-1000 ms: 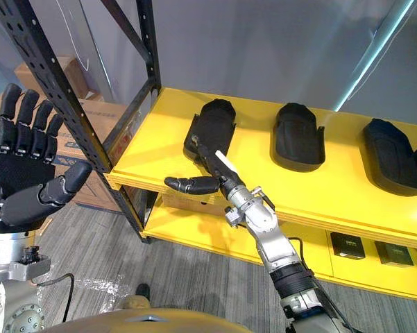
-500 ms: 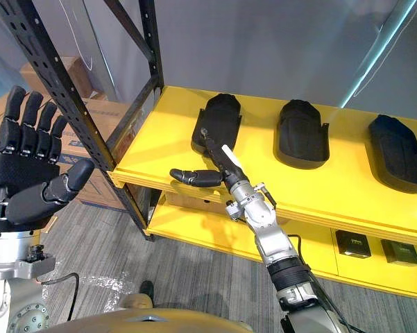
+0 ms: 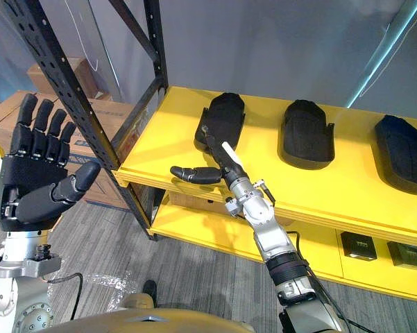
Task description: Walk over and take three plastic housings, then place them on the shelf
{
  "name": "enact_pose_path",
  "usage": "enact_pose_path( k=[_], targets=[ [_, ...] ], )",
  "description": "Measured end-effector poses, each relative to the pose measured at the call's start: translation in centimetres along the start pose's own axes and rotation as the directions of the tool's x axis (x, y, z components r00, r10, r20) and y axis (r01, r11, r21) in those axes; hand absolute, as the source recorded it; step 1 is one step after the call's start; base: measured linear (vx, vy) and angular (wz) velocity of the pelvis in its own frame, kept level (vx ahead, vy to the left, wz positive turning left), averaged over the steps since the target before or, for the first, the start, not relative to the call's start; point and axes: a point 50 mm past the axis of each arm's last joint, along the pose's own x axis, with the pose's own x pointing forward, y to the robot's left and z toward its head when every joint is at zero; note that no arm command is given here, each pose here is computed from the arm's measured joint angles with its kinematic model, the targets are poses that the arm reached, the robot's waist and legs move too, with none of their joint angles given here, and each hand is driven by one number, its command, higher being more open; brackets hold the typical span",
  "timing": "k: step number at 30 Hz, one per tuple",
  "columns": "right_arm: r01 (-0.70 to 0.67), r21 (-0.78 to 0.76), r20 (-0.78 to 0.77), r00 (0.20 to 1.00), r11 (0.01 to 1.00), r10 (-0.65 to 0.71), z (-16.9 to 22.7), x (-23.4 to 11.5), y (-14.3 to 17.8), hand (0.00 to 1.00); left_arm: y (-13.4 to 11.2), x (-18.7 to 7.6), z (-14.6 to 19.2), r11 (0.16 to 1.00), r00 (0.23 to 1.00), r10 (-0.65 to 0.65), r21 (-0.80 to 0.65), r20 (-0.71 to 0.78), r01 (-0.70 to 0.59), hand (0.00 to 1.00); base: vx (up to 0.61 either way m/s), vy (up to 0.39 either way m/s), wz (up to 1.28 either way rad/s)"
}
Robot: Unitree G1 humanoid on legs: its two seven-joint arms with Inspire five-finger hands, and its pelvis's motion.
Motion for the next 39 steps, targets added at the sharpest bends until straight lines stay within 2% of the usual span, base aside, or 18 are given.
enact_pose_path(
  k=[18, 23, 25, 27, 29, 31, 33, 35, 36, 39],
  targets=[
    [0.138, 0.014, -0.025, 0.990, 0.990, -0.137, -0.3, 1.5, -0.7, 1.00, -0.6, 0.1, -0.6, 0.999, 1.000, 0.014, -0.040, -0.017, -0.014, 1.00, 0.00, 0.000, 0.00],
    [0.124, 0.020, -0.021, 0.992, 0.992, -0.123, -0.2, 1.8, -0.9, 1.00, -0.6, 0.1, -0.6, 0.999, 1.000, 0.018, -0.041, -0.016, -0.018, 1.00, 0.00, 0.000, 0.00],
    [0.077, 0.083, -0.015, 0.997, 0.994, -0.076, -0.1, 1.8, -0.7, 1.00, -0.6, 0.1, -0.6, 0.999, 1.000, 0.021, -0.040, -0.017, -0.022, 1.00, 0.00, 0.000, 0.00],
    [0.001, 0.225, 0.032, 0.999, 0.974, -0.009, 0.4, 1.6, -0.5, 1.00, -0.5, 0.1, -0.6, 0.999, 1.000, 0.023, -0.038, -0.016, -0.024, 1.00, 0.00, 0.000, 0.00],
    [-0.058, 0.304, 0.123, 0.992, 0.951, 0.021, 1.7, 0.7, -0.2, 1.00, -0.5, 0.1, -0.5, 0.999, 0.999, 0.030, -0.034, -0.013, -0.030, 1.00, 0.00, 0.000, 0.02],
    [-0.116, 0.318, 0.252, 0.967, 0.941, 0.034, 4.0, -0.3, -0.1, 1.00, -0.2, 0.1, -0.3, 0.998, 0.999, 0.051, -0.021, 0.002, -0.051, 1.00, 0.00, 0.000, 0.02],
    [-0.140, 0.294, 0.422, 0.907, 0.945, 0.003, 7.2, -2.0, -0.6, 1.00, 0.3, 0.0, 0.2, 0.997, 0.996, 0.076, 0.004, 0.035, -0.076, 1.00, 0.00, 0.000, 0.00],
    [-0.100, 0.279, 0.508, 0.860, 0.955, -0.058, 9.0, -3.0, -1.7, 1.00, 0.6, -0.1, 0.7, 0.995, 0.994, 0.090, 0.026, 0.066, -0.092, 1.00, 0.00, 0.000, -0.06],
    [-0.030, 0.275, 0.533, 0.836, 0.961, -0.127, 9.5, -3.6, -2.6, 1.00, 0.8, -0.1, 1.0, 0.993, 0.991, 0.103, 0.041, 0.090, -0.107, 1.00, 0.00, 0.000, -0.09],
    [0.147, 0.297, 0.508, 0.812, 0.944, -0.287, 9.1, -4.7, -4.2, 1.00, 1.4, -0.4, 1.8, 0.982, 0.977, 0.152, 0.088, 0.151, -0.166, 1.00, -0.01, 0.003, -0.13]
  ],
)
